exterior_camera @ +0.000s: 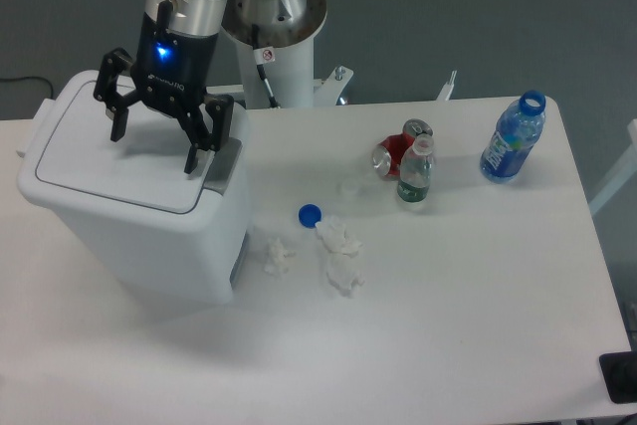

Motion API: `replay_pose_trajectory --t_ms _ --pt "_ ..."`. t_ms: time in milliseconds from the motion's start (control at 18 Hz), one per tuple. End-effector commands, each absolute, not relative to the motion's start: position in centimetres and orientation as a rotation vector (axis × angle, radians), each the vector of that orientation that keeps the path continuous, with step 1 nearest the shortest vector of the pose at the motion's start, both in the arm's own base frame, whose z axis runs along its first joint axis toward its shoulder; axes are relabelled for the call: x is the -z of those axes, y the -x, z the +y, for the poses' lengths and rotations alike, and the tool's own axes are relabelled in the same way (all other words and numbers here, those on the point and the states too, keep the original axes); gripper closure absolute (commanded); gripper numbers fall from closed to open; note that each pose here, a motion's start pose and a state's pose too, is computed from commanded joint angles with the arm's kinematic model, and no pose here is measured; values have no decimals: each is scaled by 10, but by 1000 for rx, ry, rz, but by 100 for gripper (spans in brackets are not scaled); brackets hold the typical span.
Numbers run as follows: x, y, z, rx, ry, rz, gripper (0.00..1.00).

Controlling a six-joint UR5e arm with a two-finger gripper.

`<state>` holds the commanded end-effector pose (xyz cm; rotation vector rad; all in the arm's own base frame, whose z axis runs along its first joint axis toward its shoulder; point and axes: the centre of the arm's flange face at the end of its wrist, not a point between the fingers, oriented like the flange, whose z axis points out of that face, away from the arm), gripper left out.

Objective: Close the trash can

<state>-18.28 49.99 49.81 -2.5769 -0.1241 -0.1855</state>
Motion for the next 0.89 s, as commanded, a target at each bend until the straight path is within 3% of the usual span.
replay_pose_trajectory --t_ms 889 --pt "-494 185 502 190 2583 -125 0"
